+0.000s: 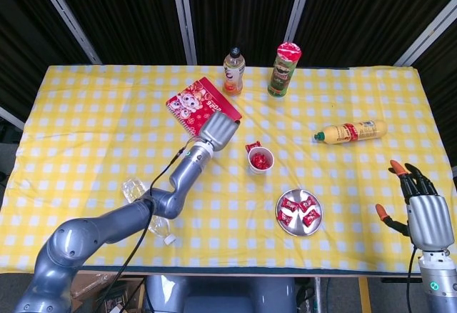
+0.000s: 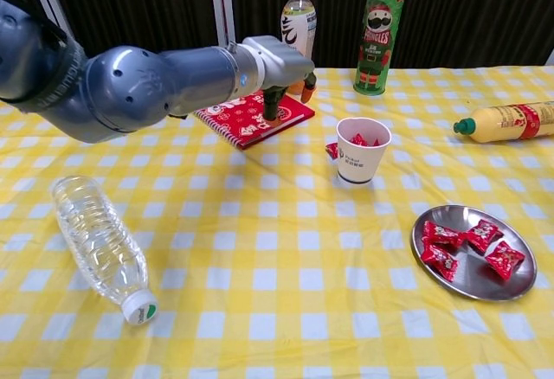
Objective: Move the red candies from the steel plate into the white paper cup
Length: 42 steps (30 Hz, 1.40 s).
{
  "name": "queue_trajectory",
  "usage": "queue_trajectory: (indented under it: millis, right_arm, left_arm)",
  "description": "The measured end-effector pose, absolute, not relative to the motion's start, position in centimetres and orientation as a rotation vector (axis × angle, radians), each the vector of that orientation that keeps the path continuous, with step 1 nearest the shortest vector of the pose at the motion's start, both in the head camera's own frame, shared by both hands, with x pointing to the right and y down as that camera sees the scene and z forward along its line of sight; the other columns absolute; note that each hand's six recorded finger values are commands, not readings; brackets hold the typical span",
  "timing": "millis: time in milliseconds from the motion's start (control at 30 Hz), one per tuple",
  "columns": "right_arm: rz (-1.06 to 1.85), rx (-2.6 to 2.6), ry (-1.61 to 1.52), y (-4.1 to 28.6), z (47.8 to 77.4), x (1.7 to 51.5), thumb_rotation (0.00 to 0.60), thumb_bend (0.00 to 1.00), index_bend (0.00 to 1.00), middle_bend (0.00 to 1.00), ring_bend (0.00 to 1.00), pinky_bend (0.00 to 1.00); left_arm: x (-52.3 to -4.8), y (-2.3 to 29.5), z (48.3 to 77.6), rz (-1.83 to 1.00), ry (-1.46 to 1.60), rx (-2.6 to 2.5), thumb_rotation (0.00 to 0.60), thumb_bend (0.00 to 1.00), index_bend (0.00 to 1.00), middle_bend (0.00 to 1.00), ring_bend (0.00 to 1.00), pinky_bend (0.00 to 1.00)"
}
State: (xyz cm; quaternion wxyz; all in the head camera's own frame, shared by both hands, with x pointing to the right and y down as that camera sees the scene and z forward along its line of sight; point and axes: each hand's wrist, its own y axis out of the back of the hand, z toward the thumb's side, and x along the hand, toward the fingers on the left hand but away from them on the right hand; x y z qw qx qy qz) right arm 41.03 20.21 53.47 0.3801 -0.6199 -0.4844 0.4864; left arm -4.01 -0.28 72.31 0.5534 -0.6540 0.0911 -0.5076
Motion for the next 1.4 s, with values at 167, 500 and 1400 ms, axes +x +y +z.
queue_trajectory:
  millis: [167,500,1400]
  right_arm:
    - [1.243,-1.587,-1.241,20.2,53.5,41.1,0.6,0.33,0.1,0.25,0.13,0.22]
    - [1.239,-1.594,-1.236,20.2,53.6,41.0,0.6,0.33,0.1,0.25,0.13,0.22]
    - [1.225,-1.606,-1.214,20.3,53.8,40.7,0.6,0.33,0.11,0.25,0.13,0.22]
  left_arm:
    - [-2.5,0.6,73.5,-1.202,0.187,-1.56,0.6,0.43,0.2,0.95,0.93,0.87]
    - [-0.6,2.0,75.1,-1.202,0.123,-1.606,0.6,0.48,0.13,0.93,0.92,0.87]
    - [0.5,3.0,76.0,-1.189,0.095,-1.654,0.6,0.51,0.13,0.92,0.91,0.86]
